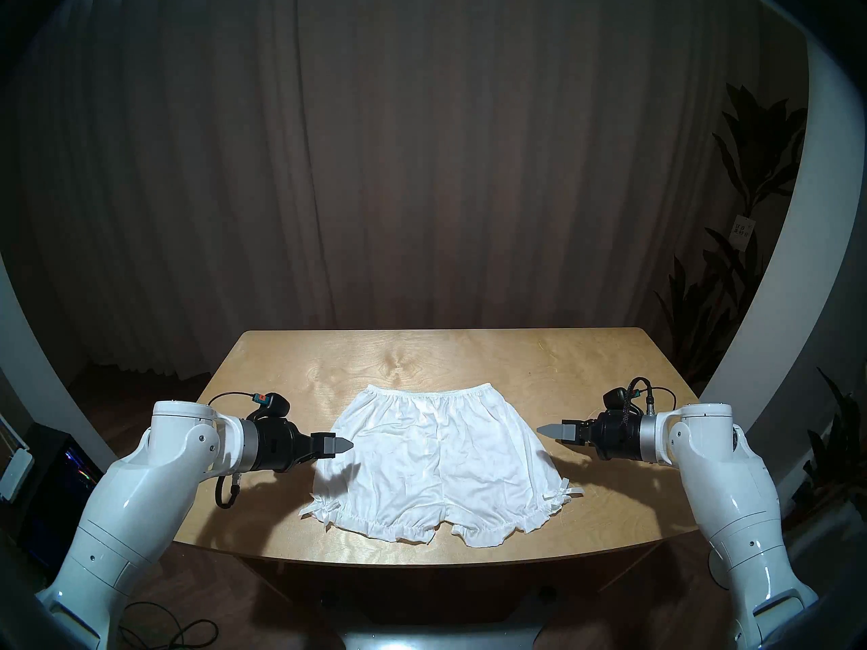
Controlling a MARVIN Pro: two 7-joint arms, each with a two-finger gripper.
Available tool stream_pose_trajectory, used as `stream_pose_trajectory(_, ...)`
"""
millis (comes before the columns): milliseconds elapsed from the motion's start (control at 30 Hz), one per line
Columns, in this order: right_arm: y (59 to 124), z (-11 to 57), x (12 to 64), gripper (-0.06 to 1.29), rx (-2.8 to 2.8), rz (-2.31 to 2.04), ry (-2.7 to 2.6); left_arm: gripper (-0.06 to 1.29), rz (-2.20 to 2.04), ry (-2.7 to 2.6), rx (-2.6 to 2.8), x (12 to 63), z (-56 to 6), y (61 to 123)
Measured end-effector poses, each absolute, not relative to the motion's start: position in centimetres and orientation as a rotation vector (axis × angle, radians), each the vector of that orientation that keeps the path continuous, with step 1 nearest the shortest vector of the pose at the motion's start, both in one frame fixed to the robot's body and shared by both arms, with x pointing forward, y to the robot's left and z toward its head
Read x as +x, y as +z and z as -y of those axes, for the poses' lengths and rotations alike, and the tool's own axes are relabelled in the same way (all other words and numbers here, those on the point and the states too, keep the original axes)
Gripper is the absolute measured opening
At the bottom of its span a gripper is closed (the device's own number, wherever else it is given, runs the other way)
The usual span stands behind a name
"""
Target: Fold the pants in half lengthwise, then in half again, and set them down flat
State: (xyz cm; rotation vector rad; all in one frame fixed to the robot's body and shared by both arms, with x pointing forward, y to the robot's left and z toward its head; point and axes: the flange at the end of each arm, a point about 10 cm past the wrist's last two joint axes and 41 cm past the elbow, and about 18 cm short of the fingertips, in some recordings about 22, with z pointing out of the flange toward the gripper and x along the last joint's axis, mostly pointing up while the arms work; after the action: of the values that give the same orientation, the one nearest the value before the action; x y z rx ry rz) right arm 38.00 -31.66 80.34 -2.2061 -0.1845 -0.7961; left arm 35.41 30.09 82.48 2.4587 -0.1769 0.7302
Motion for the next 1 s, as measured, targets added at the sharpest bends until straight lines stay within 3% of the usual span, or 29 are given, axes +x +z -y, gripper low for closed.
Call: stream_pose_trajectory(1000, 79.3, 30.1, 38.1, 1.25, -2.171, 0.209, -0.788, 1.21, 0.110, 0.537, 2.570, 38.7, -30.5, 81.6)
